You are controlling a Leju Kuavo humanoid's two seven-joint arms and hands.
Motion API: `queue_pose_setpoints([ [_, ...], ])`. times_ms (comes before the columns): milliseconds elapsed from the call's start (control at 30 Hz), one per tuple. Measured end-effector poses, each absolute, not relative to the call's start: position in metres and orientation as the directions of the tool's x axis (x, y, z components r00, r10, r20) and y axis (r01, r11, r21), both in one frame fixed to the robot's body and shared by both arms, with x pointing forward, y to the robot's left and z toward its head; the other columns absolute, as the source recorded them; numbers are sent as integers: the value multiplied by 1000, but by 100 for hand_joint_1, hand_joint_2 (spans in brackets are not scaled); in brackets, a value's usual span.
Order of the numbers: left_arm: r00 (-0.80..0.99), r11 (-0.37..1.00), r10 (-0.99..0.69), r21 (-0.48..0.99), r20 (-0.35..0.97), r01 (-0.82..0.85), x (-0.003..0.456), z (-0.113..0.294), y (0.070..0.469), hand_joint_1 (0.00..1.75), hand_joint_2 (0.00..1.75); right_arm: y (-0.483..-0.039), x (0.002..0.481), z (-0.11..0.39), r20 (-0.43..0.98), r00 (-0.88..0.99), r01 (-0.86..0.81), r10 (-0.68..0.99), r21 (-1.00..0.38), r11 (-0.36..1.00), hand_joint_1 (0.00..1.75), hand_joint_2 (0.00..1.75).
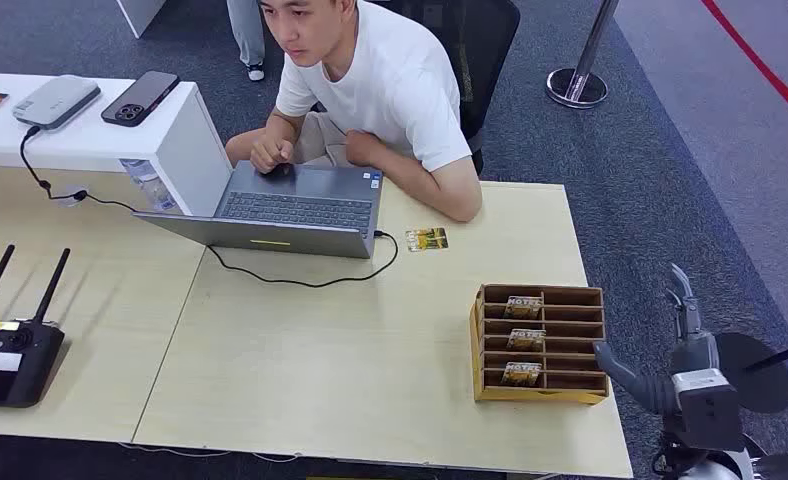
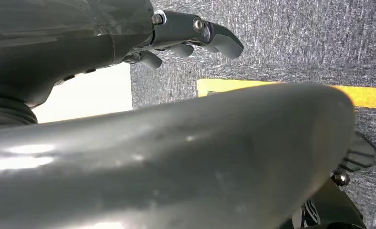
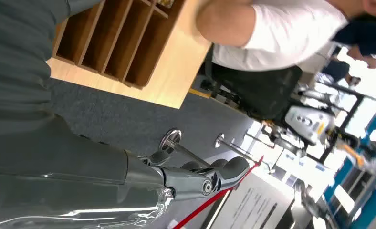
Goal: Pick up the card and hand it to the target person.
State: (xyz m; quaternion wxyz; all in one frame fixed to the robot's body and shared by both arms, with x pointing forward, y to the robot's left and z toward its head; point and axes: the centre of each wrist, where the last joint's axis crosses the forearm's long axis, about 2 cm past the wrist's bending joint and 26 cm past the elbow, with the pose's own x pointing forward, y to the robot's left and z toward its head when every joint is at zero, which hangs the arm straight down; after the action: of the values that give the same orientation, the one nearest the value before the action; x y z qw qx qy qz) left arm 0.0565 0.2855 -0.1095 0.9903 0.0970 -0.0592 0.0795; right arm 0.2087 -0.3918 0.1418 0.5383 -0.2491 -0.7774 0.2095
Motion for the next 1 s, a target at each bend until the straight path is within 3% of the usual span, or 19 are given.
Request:
queue_pose_setpoints([
  [100,981,969,145,180,131,-167,56,-109,285,0,0,-388,212,149,679,-266,142,685,-675,724,0,175],
  [233,983,972,135,176,120,-155,56,-110,285,0,0,-382,218,159,464,-163,151,871,-861,486,0,175],
  [333,984,972,132,177,119,-152,57,-109,285,0,0,-366,219,161,360,-158,144,920,-913,382,0,175],
  [800,987,975,117,179,110,-135,56,-110,285,0,0,-336,218,161,230,-217,58,949,-967,248,0,175],
  [1000,986,974,124,178,107,-142,56,-110,285,0,0,-325,216,159,242,-258,5,935,-968,251,12,175],
])
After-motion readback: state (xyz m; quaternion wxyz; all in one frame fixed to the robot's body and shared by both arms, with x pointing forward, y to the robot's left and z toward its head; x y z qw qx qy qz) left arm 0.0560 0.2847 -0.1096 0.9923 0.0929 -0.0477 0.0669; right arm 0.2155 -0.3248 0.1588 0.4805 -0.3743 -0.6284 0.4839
